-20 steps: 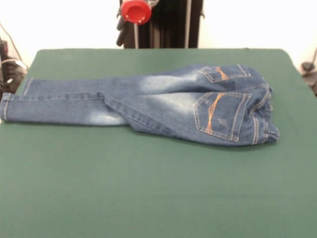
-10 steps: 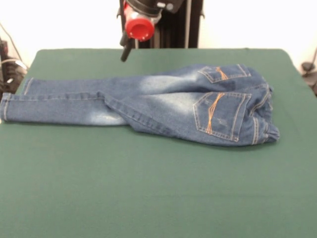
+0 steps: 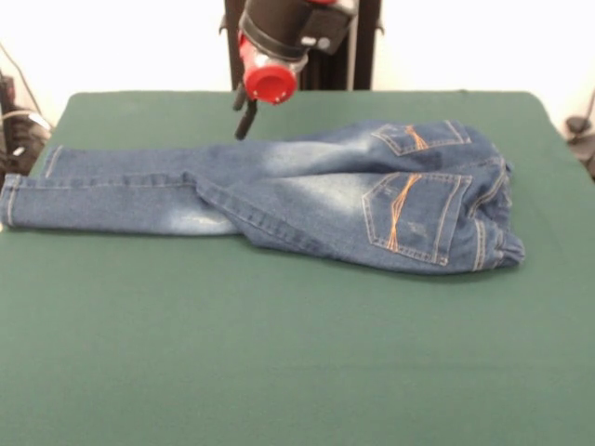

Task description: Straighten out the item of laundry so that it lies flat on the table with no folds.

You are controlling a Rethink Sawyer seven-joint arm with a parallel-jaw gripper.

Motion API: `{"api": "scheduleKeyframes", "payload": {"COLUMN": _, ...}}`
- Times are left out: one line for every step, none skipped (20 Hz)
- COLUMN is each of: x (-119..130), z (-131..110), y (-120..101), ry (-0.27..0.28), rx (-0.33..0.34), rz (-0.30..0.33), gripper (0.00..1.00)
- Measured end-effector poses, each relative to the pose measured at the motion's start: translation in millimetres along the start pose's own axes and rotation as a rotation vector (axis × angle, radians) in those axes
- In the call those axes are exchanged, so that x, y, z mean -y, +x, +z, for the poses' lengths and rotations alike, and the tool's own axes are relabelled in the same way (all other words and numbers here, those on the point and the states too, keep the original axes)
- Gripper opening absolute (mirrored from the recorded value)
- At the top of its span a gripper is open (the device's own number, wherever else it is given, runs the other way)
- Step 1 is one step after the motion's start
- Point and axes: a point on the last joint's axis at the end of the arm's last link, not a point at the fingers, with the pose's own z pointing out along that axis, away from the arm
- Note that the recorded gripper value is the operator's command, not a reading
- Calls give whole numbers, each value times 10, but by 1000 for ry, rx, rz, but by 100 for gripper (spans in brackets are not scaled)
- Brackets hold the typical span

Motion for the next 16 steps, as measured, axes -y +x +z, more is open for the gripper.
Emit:
{"api": "scheduleKeyframes", "payload": {"x": 4, "z": 31, "y": 20, "ry": 3, "rx": -4, "rz": -2, "gripper": 100}}
{"api": "scheduleKeyframes", "payload": {"x": 6, "z": 47, "y": 33, "ry": 6, "rx": -7, "rz": -3, "gripper": 100}}
{"api": "scheduleKeyframes", "payload": {"x": 8, "z": 57, "y": 42, "ry": 8, "rx": -9, "rz": -4, "gripper": 100}}
{"api": "scheduleKeyframes", "payload": {"x": 11, "z": 75, "y": 57, "ry": 10, "rx": -11, "rz": -6, "gripper": 100}}
{"api": "scheduleKeyframes", "payload": {"x": 20, "z": 100, "y": 75, "ry": 15, "rx": -14, "rz": -8, "gripper": 100}}
{"api": "scheduleKeyframes", "payload": {"x": 32, "z": 122, "y": 85, "ry": 19, "rx": -15, "rz": -9, "gripper": 100}}
{"api": "scheduleKeyframes", "payload": {"x": 39, "z": 133, "y": 88, "ry": 22, "rx": -15, "rz": -10, "gripper": 100}}
{"api": "scheduleKeyframes", "payload": {"x": 58, "z": 172, "y": 95, "ry": 30, "rx": -19, "rz": -10, "gripper": 100}}
{"api": "scheduleKeyframes", "payload": {"x": 64, "z": 182, "y": 92, "ry": 32, "rx": -20, "rz": -9, "gripper": 100}}
{"api": "scheduleKeyframes", "payload": {"x": 69, "z": 191, "y": 84, "ry": 33, "rx": -22, "rz": -8, "gripper": 100}}
{"api": "scheduleKeyframes", "payload": {"x": 74, "z": 201, "y": 77, "ry": 35, "rx": -24, "rz": -7, "gripper": 100}}
{"api": "scheduleKeyframes", "payload": {"x": 77, "z": 209, "y": 67, "ry": 36, "rx": -25, "rz": -5, "gripper": 100}}
{"api": "scheduleKeyframes", "payload": {"x": 80, "z": 215, "y": 58, "ry": 37, "rx": -26, "rz": -4, "gripper": 100}}
{"api": "scheduleKeyframes", "payload": {"x": 83, "z": 222, "y": 45, "ry": 38, "rx": -27, "rz": -3, "gripper": 100}}
{"api": "scheduleKeyframes", "payload": {"x": 92, "z": 234, "y": 21, "ry": 40, "rx": -27, "rz": -1, "gripper": 100}}
{"api": "scheduleKeyframes", "payload": {"x": 97, "z": 239, "y": 10, "ry": 40, "rx": -26, "rz": -2, "gripper": 100}}
